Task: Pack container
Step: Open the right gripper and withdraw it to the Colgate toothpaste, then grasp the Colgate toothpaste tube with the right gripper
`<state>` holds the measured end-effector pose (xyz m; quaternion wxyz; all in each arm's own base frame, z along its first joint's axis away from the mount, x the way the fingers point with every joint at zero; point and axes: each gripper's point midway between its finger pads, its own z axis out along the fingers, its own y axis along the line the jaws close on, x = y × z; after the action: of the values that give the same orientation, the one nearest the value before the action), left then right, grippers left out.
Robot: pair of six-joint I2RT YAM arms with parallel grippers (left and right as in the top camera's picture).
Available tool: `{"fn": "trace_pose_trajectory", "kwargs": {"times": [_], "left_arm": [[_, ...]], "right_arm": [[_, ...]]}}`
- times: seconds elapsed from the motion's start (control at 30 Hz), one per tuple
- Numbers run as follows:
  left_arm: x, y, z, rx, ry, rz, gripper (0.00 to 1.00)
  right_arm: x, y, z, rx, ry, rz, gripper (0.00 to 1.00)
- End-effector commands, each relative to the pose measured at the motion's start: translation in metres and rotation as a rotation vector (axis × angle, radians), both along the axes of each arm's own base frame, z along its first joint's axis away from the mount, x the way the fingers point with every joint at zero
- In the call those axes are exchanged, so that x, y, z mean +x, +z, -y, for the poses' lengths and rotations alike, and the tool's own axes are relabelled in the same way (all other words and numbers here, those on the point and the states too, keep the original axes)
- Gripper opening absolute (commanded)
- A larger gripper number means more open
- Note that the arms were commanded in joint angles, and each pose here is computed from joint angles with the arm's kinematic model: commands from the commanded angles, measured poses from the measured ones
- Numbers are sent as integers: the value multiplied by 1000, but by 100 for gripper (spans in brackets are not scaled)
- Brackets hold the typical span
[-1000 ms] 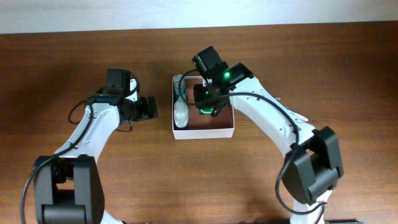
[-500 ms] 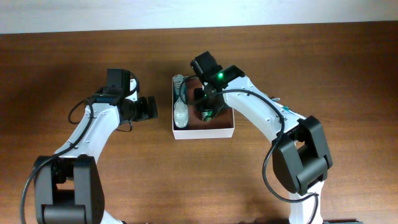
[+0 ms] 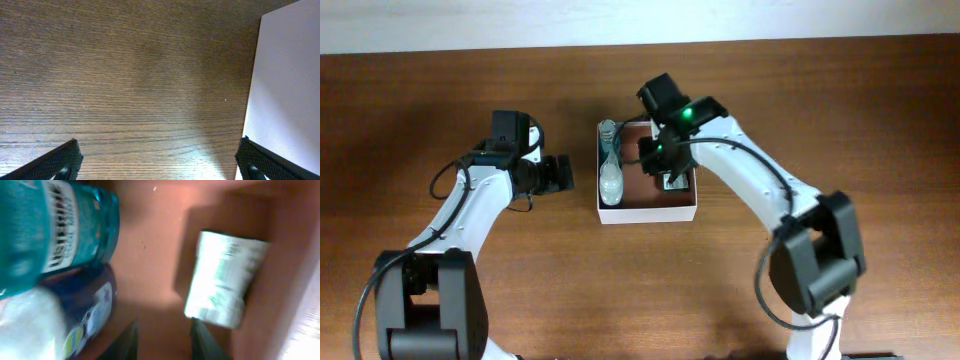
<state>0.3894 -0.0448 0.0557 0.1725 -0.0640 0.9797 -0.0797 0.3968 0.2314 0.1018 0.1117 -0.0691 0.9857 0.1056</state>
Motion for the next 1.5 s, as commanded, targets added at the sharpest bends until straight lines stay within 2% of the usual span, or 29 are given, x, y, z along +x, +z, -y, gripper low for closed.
{"fn": "trace_pose_trajectory", "kwargs": {"times": [0.0, 0.17, 0.27, 0.4, 0.6, 0.8, 1.0, 1.07, 1.47], "left_arm": [[2, 2, -2, 2, 7, 8, 99], [2, 2, -2, 2, 6, 8, 99], [2, 2, -2, 2, 6, 8, 99], [3, 3, -2, 2, 7, 9, 99], [3, 3, -2, 2, 7, 9, 99], [2, 2, -2, 2, 6, 8, 99], [2, 2, -2, 2, 6, 8, 99], [2, 2, -2, 2, 6, 8, 99], [2, 2, -2, 2, 7, 8, 99]], "right_arm": [[12, 96, 44, -18, -77, 215, 31], [-4, 123, 125, -158, -230, 218, 47], [-18, 113, 175, -235, -272, 117, 59], [-30, 93, 219, -280, -335, 2, 66], [-48, 57, 255, -300, -405, -112, 66], [-68, 1, 258, -327, -329, -194, 65], [-77, -44, 258, -330, -307, -193, 64], [-79, -55, 258, -330, -303, -187, 61], [-89, -88, 258, -333, -267, -173, 53]]}}
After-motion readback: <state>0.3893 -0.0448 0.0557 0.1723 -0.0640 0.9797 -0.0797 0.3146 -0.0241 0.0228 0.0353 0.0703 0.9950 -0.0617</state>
